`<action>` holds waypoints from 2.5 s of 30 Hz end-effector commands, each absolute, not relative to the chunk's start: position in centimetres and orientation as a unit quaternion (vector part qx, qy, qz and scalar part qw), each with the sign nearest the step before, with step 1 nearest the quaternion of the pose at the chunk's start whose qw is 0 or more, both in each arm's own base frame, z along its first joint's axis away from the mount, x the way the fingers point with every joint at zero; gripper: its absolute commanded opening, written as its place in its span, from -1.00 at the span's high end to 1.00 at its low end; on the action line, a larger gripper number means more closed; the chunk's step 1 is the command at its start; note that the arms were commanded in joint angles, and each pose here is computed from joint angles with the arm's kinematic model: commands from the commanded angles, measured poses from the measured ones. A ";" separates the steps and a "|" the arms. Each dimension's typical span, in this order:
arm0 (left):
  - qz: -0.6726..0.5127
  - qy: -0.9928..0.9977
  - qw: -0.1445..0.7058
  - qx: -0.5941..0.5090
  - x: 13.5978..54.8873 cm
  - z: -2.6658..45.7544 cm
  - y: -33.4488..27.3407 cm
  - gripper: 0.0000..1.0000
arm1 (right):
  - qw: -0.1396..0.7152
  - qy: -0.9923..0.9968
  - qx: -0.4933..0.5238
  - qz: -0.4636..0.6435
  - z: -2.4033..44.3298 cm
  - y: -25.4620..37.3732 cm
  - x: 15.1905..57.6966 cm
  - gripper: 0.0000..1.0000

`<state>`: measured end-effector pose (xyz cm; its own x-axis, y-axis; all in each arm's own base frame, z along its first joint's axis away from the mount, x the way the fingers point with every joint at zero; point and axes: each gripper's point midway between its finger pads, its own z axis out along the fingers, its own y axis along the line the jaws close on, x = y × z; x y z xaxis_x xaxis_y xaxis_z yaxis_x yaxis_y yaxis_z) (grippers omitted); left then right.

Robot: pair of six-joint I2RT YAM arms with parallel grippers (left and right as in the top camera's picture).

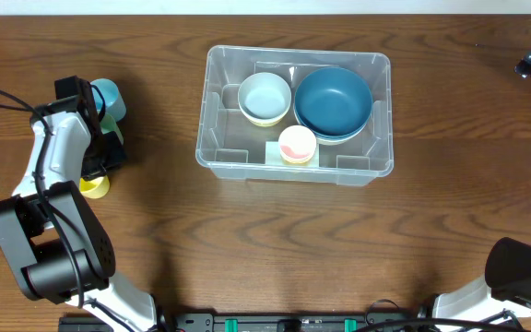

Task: Pack container
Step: 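Grasp the yellow cup rim with the left gripper and lift, then carry the yellow cup into the bin onto the pink cup, release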

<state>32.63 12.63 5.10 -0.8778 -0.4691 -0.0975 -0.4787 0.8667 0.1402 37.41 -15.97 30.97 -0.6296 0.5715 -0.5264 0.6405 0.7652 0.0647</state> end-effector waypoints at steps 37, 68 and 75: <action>-0.083 0.934 0.337 0.089 33.2 25.7 -8.8 0.88 | 0.266 0.898 0.345 -0.066 30.8 -16.2 37.3 -0.98; -0.127 0.901 0.359 0.208 36.5 29.5 -24.0 0.88 | 0.266 0.897 0.345 -0.066 30.8 -16.3 37.3 -0.98; -0.098 0.925 0.271 0.249 35.5 23.3 -25.8 0.88 | 0.266 0.898 0.345 -0.066 30.8 -16.2 37.3 -0.99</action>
